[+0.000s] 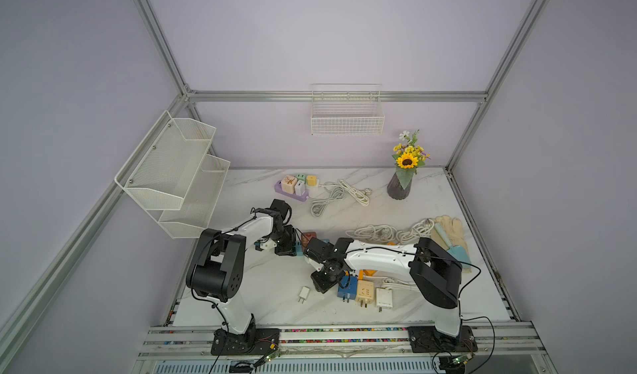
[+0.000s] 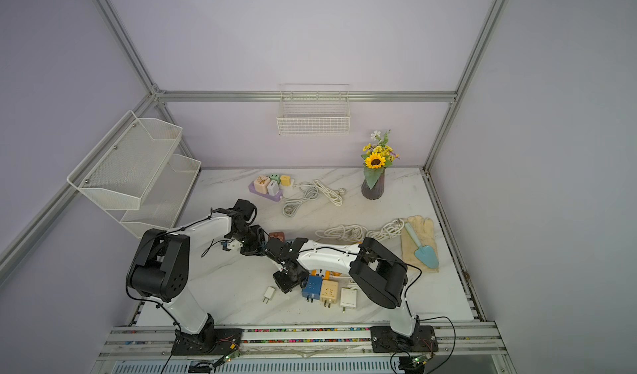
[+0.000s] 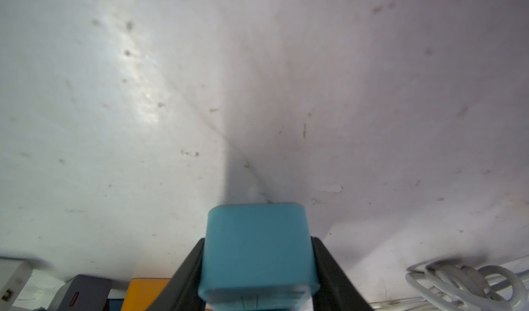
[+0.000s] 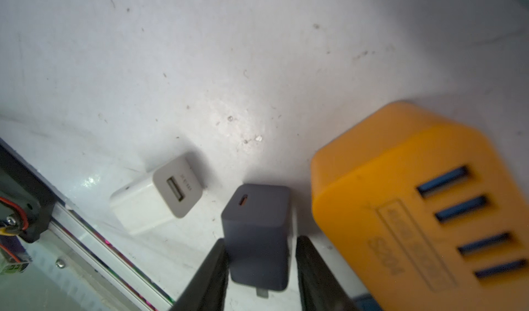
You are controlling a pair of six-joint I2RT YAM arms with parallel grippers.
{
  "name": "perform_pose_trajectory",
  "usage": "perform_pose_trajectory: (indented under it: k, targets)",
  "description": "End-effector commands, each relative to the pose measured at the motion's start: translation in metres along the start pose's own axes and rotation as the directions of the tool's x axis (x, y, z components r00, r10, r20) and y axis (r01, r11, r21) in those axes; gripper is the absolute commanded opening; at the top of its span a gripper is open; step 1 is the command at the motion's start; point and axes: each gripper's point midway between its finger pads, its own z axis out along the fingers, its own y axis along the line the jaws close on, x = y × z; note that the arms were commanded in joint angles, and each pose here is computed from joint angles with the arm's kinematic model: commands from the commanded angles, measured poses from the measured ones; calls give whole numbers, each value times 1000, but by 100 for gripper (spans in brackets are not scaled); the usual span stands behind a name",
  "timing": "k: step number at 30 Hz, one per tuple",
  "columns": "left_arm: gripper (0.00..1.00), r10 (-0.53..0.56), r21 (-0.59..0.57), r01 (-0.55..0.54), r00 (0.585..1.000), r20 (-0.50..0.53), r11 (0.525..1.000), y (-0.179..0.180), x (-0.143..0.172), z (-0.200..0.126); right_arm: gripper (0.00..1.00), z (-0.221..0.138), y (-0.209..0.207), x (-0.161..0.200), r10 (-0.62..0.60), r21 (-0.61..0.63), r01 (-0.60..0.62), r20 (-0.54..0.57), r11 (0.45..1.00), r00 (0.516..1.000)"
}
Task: Pull the plug off the socket
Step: Place the plug at the center of the board.
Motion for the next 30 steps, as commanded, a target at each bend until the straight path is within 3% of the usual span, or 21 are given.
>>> perform_pose_trajectory:
  k: [1,8,13,17,20,23,28,30]
  targets:
    - [6,17,-96,-1,986,165,995,23,-36,18,50,-8,0,-1,-20,26,19,14,999,1000]
    - [6,21,-98,-4,986,168,995,23,-36,18,57,-48,8,-19,-86,19,84,156,996,984]
    - [6,21,-99,-4,985,171,995,24,-36,17,63,-78,-9,-40,-233,123,205,293,971,927]
    - [6,19,-101,-1,985,174,995,25,-37,17,69,-88,-34,-56,-409,173,371,384,912,828]
    - [6,18,-107,0,984,175,994,26,-37,18,73,-102,-52,-74,-502,159,493,484,856,716]
    - [6,20,-106,-1,984,175,994,25,-37,18,78,-98,-69,-87,-622,237,599,510,765,594]
    - [5,19,-109,1,983,180,994,26,-37,17,79,-79,-80,-112,-673,236,666,508,708,537]
    - [5,19,-111,1,983,181,994,26,-37,16,79,-77,-69,-117,-689,215,714,542,667,480]
